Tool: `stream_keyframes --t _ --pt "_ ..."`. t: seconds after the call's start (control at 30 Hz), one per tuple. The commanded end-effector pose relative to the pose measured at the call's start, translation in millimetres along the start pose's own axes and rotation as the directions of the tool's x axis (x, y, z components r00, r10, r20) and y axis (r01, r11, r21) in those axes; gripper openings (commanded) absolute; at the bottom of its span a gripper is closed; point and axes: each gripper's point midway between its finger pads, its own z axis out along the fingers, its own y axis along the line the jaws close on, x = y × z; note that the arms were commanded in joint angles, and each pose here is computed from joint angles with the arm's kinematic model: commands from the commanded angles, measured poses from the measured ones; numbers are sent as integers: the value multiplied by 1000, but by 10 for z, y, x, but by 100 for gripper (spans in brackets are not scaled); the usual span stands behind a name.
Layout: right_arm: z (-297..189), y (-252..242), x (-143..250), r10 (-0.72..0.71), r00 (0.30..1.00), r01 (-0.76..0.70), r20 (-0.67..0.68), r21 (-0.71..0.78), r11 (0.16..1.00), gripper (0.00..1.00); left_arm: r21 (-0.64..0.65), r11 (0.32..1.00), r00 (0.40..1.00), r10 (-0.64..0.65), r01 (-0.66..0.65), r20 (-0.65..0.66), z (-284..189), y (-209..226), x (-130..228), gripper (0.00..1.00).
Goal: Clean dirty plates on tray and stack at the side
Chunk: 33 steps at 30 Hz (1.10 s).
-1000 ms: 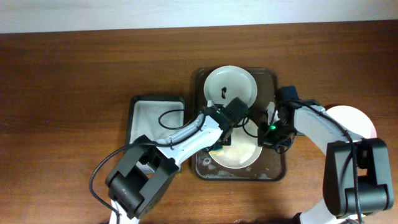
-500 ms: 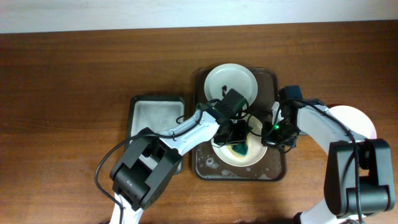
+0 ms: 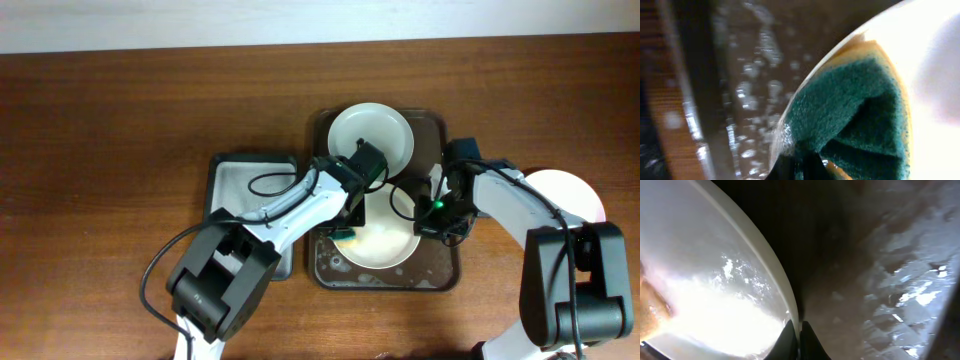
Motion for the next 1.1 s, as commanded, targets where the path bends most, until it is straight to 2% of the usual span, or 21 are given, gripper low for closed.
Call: stream_keyframes --t 0.0,0.17,0.23,0.3,0.43,0.5,0.6,0.67,0.73,0.87,1.0,1.07 --pt "-6 -252 -10 29 1000 -30 8 116 993 4 -128 991 991 -11 28 133 -368 435 -201 0" --pt "-6 -254 -4 28 1000 -29 6 117 993 4 42 999 967 -33 23 254 -1266 518 -257 0" --pt "-6 -250 -14 21 1000 -21 8 115 993 4 -13 999 950 -31 37 311 -1515 848 -305 0" --pt "-6 -247 -33 18 1000 -20 16 113 993 4 -103 989 945 -72 110 319 -1596 1250 -296 0" --pt "-4 -226 -62 11 1000 -14 26 103 995 4 -136 975 961 -142 178 239 -1249 1613 -200 0" --pt "-3 -228 -45 12 1000 -14 20 104 994 4 -122 981 967 -123 153 224 -898 1680 -170 0" --pt "-10 -235 -9 17 1000 -17 7 108 994 4 -55 990 973 -117 130 198 -562 1671 -94 0" --pt "-53 -233 -18 6 1000 -8 20 113 994 4 5 991 978 -132 133 164 -522 1630 -58 0" --pt "-195 -182 -57 -27 997 19 68 108 994 4 75 993 982 -101 91 158 -593 1547 -86 25" --pt "-721 -51 -96 -94 965 62 245 135 989 4 163 985 967 -97 60 234 -995 1491 -132 61" --pt "-1190 33 -58 -200 893 99 403 256 961 4 192 980 944 -108 49 312 -1361 1532 -54 76" --pt "-1431 68 -33 -269 836 97 478 354 930 4 205 978 931 -114 43 348 -1558 1567 33 83"
